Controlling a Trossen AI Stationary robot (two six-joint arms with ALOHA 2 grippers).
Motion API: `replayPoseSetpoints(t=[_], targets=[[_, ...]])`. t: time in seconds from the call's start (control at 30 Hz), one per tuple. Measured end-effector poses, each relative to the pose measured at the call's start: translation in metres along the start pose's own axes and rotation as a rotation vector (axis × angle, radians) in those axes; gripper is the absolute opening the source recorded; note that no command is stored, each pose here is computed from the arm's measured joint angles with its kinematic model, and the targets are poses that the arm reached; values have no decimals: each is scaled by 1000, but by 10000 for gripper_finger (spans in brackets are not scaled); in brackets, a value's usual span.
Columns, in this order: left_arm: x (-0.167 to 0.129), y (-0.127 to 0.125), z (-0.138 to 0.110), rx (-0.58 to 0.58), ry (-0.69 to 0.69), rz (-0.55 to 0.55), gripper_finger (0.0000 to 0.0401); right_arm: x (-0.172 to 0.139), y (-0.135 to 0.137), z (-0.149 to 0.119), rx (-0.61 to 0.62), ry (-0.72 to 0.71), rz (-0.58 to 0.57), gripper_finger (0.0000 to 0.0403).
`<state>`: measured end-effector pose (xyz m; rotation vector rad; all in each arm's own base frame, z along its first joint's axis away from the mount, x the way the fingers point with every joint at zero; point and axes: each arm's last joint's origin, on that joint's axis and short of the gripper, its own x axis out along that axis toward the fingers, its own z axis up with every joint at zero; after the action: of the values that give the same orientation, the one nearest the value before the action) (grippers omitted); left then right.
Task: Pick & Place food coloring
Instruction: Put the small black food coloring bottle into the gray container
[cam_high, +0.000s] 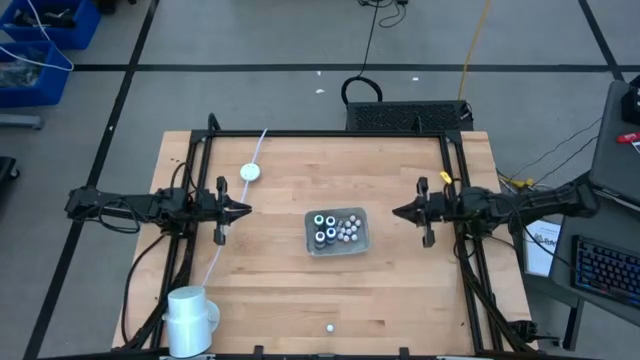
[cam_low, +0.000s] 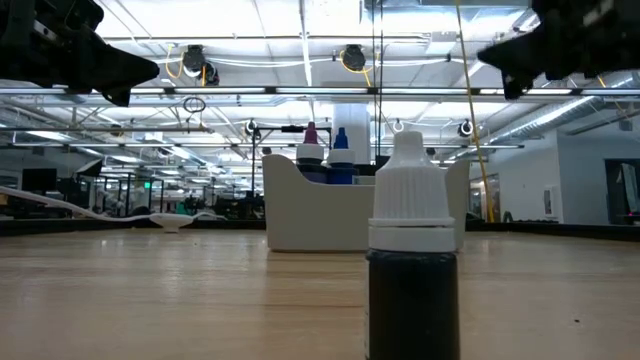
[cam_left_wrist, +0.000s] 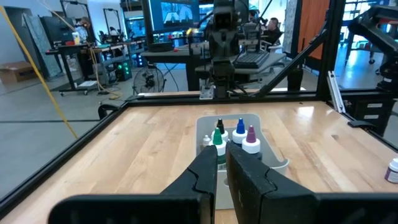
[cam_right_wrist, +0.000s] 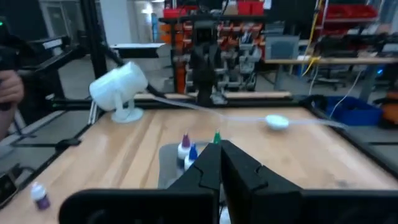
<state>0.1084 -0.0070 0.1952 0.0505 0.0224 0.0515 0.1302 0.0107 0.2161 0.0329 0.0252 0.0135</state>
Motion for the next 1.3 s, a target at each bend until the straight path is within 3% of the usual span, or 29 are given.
replayPoseSetpoints(t=[0.23, 0.47, 0.63, 0.8, 1.03, 1.3], targets=[[0, 0, 0, 18, -1, 0, 42, -12, -3, -16, 16, -42, 39, 1], [0, 0, 0, 20, -1, 0, 42, -22, -4, -22, -53, -124, 39, 1], [2, 0, 4, -61, -39, 2, 42, -24, -4, -31, -69, -166, 37, 1], [18, -3, 12, -57, 51, -13, 42, -26, -4, -25, -94, -254, 32, 1], [84, -29, 54, 9, 269, -96, 42, -26, -4, -26, -109, -250, 30, 1], [189, -112, 63, 191, 574, -285, 42, -25, -4, -27, -115, -230, 30, 1]])
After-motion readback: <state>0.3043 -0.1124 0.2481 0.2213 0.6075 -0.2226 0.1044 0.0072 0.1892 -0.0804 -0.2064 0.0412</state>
